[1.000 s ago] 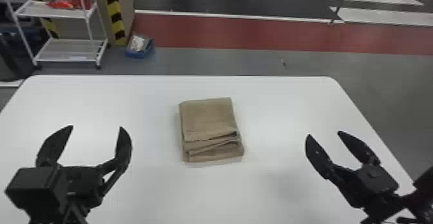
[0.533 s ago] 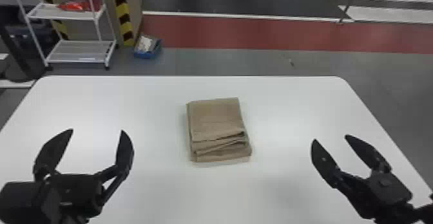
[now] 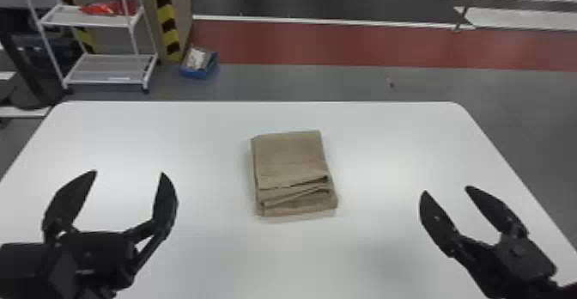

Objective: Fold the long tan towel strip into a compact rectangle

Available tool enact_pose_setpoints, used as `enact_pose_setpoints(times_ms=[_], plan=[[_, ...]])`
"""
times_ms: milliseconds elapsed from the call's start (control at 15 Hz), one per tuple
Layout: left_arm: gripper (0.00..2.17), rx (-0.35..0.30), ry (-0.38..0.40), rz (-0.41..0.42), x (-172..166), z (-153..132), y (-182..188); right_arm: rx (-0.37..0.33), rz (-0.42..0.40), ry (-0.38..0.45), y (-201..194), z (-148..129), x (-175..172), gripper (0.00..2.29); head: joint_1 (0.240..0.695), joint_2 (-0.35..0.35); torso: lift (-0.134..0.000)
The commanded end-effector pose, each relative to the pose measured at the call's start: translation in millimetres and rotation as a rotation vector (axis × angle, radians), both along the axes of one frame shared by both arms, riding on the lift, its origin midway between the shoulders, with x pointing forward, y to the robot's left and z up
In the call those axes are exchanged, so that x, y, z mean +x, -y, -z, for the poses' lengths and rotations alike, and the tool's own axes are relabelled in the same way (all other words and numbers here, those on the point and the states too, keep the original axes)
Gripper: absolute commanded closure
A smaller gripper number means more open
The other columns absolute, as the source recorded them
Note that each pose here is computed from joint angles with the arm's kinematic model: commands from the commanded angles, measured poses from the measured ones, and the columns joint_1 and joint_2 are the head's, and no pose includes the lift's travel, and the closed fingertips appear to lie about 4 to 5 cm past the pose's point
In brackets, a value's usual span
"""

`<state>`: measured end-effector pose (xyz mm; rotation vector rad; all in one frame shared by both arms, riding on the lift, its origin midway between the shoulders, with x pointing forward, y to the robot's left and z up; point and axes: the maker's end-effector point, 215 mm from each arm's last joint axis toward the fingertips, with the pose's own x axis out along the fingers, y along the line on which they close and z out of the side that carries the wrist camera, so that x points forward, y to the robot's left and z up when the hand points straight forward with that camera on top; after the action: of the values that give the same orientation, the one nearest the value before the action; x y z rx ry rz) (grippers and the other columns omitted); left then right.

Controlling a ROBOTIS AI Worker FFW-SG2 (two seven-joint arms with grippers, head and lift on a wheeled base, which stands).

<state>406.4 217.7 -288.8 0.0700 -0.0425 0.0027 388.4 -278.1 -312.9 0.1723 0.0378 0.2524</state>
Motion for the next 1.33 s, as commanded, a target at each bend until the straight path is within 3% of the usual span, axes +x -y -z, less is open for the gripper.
enact_pose_setpoints(times_ms=[0,667,1267], plan=[[0.07,0.001,0.0,0.01,1,-1,-2,0.003,-0.001,-0.003,-1,1,-2,0.08,0.695,-0.086,-0.128],[0.07,-0.014,-0.007,0.03,2,-3,-23,0.058,-0.02,-0.003,-16,2,-1,0.09,0.695,-0.049,-0.128],[0.07,-0.011,-0.014,0.05,2,-2,-22,0.06,-0.004,-0.004,-12,4,0,0.09,0.695,-0.035,-0.128]])
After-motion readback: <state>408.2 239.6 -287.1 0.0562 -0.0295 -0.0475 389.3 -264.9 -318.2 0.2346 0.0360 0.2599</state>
